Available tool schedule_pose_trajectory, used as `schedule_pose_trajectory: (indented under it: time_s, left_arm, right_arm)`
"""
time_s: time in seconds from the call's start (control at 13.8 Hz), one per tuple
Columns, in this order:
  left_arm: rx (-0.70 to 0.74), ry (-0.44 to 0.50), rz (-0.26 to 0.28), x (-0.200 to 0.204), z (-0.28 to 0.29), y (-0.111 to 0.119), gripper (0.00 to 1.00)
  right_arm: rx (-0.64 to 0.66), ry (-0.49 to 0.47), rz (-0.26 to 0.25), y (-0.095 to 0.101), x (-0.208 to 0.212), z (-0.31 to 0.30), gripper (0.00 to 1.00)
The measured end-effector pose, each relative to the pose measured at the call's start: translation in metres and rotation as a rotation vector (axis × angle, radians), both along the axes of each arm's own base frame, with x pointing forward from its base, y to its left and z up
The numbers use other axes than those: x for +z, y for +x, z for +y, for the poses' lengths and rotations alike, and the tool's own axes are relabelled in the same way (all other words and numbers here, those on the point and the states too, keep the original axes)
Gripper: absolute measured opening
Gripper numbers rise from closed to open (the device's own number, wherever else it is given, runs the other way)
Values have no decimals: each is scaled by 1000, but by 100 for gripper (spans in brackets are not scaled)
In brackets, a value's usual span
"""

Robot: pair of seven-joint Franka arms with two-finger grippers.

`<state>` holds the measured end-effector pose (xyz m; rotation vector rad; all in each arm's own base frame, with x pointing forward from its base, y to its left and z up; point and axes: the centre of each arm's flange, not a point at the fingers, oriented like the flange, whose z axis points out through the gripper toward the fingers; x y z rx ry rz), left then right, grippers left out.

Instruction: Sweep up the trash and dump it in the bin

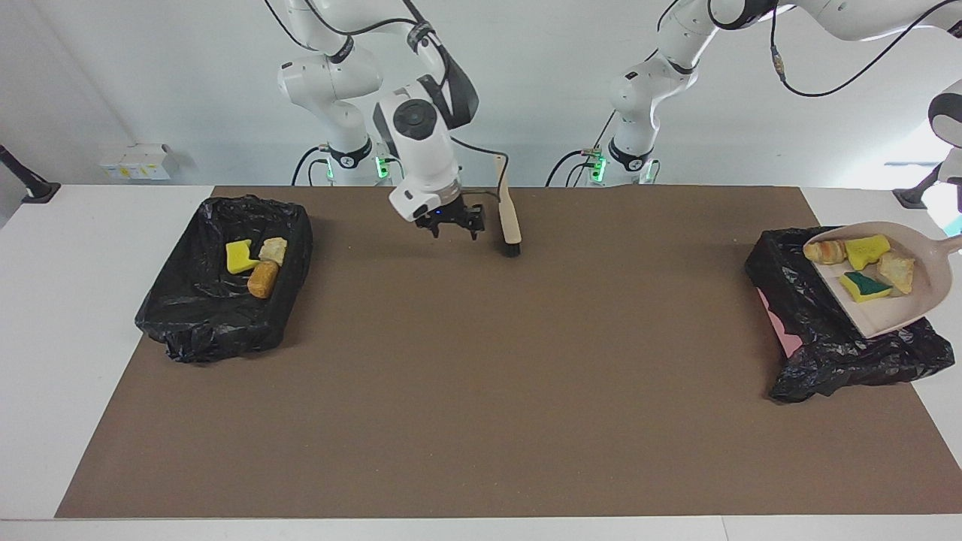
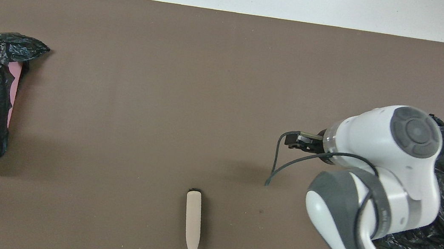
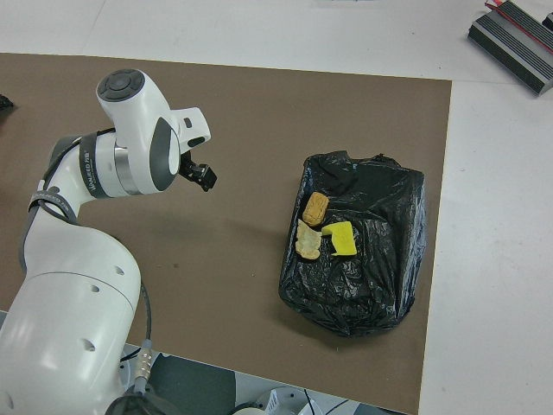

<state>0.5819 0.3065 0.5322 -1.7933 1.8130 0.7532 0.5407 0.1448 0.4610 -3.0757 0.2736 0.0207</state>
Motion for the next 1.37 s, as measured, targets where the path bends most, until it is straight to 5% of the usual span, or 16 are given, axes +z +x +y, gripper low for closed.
schedule_pose_trajectory:
  time_s: [0.22,0.43,0.87,1.01,1.37]
  left_arm:
    - [-20,181,5,3,-28,0,31]
    - [-45,289,-18,15,-49,-3,31]
    - [-36,332,-110,62,-59,-18,31]
    - [11,288,-180,64,-70,-18,31]
    - [294,-16,-320,34,-113,-16,31]
  right_arm:
    - [45,-73,-1,13,81,-35,100]
    - [59,-85,28,3,152,-54,100]
    - [5,-88,56,-4,184,-85,100]
    - [2,-87,46,-5,189,-86,100]
    - [-49,-85,31,-24,217,-113,100]
